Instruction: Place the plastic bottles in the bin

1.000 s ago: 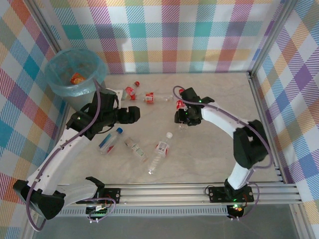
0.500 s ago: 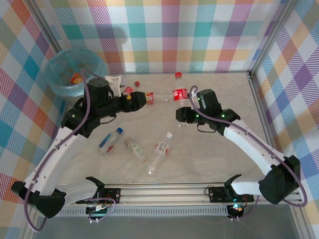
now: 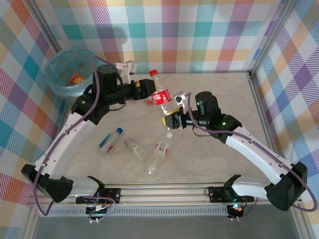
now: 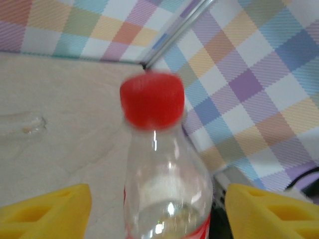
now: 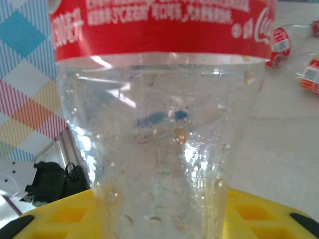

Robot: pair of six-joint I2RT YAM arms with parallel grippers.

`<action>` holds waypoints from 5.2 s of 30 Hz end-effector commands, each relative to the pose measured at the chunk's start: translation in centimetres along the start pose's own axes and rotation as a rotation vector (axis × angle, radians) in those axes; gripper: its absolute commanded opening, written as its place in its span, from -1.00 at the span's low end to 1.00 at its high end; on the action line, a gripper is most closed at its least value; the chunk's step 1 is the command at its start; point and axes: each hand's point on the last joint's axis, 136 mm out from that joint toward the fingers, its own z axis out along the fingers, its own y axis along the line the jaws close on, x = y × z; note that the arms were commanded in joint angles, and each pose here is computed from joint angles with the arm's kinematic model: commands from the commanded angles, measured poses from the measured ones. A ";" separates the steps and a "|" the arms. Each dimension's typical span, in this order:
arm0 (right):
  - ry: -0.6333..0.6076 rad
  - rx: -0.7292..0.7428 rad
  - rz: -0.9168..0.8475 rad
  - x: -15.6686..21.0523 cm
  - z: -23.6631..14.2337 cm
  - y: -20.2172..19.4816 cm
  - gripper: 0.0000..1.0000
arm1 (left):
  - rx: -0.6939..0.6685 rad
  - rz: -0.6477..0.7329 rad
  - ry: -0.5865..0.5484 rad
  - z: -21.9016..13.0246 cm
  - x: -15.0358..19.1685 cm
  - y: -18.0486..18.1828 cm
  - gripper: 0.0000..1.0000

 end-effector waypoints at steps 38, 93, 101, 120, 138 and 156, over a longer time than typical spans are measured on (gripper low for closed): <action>-0.179 -0.069 0.076 -9.2 4.4 3.5 0.91 | -0.465 0.190 -0.551 -14.4 -15.2 3.5 -1.00; -0.013 -0.305 0.199 -10.7 27.6 10.3 0.69 | -1.084 -0.016 -0.275 -18.6 -17.4 39.7 -1.00; 0.011 -0.299 0.204 -9.9 27.8 10.1 0.69 | -1.026 -0.098 -0.143 -15.1 -12.7 43.8 -0.99; 0.022 -0.285 0.159 -11.4 23.5 11.7 0.70 | -0.958 -0.052 -0.261 -16.9 -16.9 37.6 0.60; 0.156 0.039 -0.319 -2.4 8.0 6.6 0.98 | -0.758 0.162 -0.401 -19.5 -12.7 15.9 0.70; 0.477 0.092 -0.300 14.6 4.7 0.3 0.98 | -0.308 0.297 0.117 -7.4 8.6 8.6 0.68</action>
